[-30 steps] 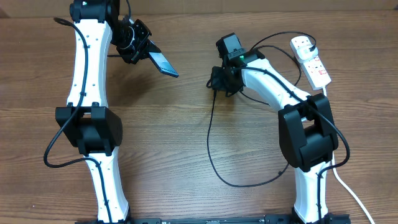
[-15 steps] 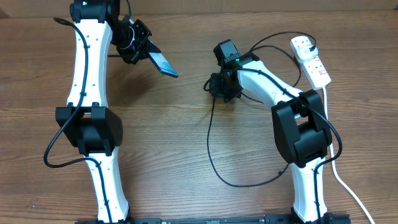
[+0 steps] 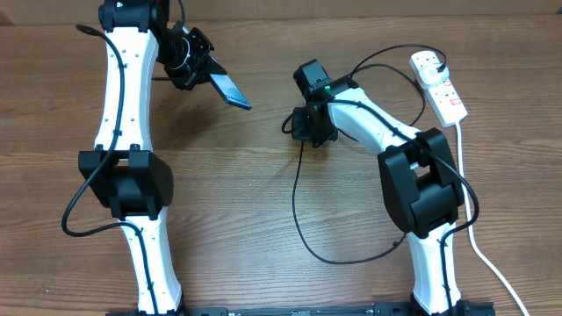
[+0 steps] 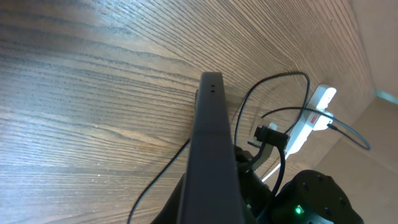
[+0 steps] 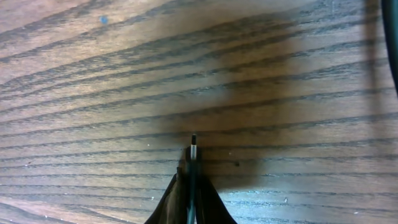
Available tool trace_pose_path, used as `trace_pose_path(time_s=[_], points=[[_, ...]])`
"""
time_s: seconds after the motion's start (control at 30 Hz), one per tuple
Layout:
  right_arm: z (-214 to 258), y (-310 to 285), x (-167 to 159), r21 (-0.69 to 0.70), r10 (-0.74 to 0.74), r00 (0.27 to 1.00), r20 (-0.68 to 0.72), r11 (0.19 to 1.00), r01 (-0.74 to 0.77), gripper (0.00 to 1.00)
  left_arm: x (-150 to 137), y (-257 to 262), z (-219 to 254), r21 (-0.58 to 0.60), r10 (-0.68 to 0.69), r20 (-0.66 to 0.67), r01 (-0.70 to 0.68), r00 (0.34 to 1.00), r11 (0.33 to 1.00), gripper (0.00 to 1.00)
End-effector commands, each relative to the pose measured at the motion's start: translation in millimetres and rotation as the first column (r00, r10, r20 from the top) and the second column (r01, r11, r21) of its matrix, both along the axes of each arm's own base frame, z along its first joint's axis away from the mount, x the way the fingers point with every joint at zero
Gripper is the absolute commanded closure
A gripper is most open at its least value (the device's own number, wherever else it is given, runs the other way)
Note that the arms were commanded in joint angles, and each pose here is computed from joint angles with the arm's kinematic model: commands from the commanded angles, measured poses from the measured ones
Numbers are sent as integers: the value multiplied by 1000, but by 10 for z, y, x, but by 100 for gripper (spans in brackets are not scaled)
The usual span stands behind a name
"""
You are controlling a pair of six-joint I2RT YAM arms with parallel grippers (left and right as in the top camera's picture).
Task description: Plug charger to phone and switch on socket
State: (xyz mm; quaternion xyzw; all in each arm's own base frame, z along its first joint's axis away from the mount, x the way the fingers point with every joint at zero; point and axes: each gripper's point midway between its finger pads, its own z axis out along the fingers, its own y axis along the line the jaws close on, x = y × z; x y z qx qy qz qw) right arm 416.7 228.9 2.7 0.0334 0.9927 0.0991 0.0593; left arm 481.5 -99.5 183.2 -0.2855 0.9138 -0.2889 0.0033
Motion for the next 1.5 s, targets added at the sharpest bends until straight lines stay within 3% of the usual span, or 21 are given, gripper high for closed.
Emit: trace_pose_path(time_s=[0.0,0.1,0.27,0.4,0.53,0.9,1.0,1.47], points=[[-7,67,-35,34,74,997,-21,997,-73,96,-15,-48,61,-9,-78,53,79,996,997,96],[325,236,-44,192,196,980,22,962,-196,96,-10,-47,62,6,-133,90,133,987,991,96],[1022,556,-217,509,387,907,167,754,-415,96,2,-48,65,33,-213,145,210,966,977,96],[1296,619,-280,627,392,898,198,654,-424,96,36,-123,126,12,-275,215,279,937,960,96],[1603,715,-407,757,420,871,254,475,-449,96,74,-300,298,-68,-334,339,377,879,924,96],[2255,801,-679,911,436,839,326,93,-402,96,225,-382,451,-143,-268,395,347,879,927,96],[2339,791,-705,920,435,837,333,45,-389,96,289,-423,573,-192,-246,444,360,862,913,96],[2361,811,-652,920,437,836,332,45,-389,96,328,-588,787,-323,-183,452,352,873,879,96]])
